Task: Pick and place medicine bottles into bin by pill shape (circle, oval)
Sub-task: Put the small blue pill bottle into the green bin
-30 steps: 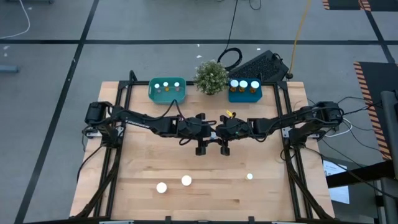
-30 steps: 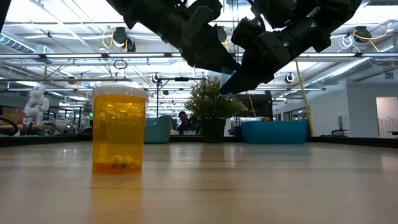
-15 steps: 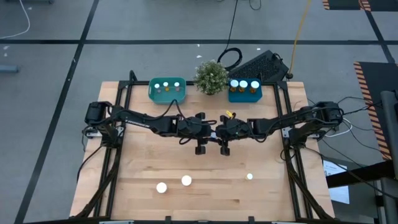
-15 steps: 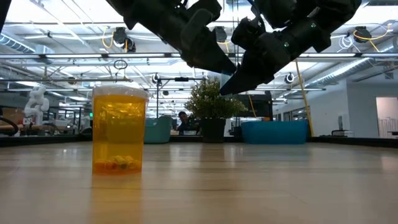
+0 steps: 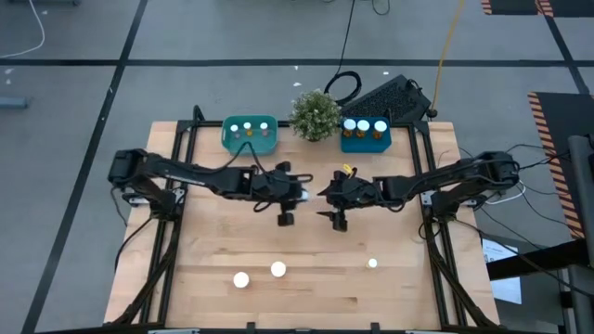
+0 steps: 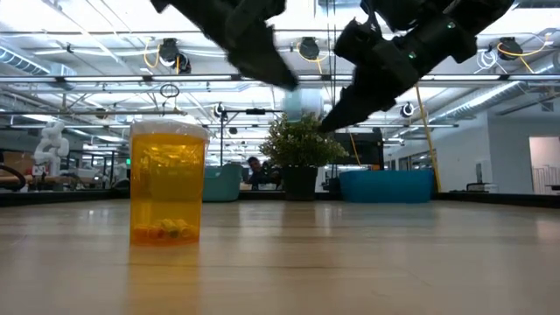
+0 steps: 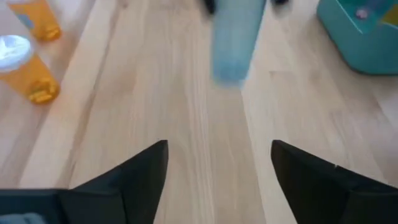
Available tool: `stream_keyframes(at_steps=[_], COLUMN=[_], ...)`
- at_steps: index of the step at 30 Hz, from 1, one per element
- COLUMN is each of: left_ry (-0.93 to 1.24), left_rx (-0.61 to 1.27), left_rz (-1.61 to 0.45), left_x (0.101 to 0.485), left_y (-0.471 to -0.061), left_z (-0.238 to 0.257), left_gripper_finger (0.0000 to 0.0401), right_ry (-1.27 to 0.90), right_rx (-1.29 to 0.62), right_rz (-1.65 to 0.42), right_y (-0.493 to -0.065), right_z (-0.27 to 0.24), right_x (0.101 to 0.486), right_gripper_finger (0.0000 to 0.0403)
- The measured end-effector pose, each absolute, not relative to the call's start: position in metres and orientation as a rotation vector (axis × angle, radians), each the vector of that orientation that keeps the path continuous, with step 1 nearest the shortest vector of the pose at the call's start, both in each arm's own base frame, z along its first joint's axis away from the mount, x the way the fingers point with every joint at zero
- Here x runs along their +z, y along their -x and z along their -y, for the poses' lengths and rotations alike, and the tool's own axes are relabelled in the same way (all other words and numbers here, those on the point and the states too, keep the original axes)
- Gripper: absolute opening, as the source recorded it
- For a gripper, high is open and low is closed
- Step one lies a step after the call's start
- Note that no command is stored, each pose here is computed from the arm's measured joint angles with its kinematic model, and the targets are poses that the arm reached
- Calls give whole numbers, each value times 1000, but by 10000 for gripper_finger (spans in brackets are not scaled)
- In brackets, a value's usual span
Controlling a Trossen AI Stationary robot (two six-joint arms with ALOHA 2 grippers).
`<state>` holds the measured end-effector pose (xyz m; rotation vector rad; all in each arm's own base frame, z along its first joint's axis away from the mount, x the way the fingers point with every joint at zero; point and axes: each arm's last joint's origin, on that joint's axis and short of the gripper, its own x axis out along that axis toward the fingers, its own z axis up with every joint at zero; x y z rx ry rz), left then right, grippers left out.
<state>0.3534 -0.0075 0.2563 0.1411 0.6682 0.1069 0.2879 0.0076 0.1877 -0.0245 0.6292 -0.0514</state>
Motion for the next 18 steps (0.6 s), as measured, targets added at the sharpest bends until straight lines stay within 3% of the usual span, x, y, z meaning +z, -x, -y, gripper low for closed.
stream_keyframes(at_steps=[18], left_ry=[-98], left_rx=[477], left_rz=[-676], left_x=[328], left_y=[-268], left_z=[-60], left_gripper_finger=[125], right_ry=[9], right_rx=[-37], right_rz=[-739], right_y=[-255], right_z=[-12], right_x=[209], right_gripper_finger=[270])
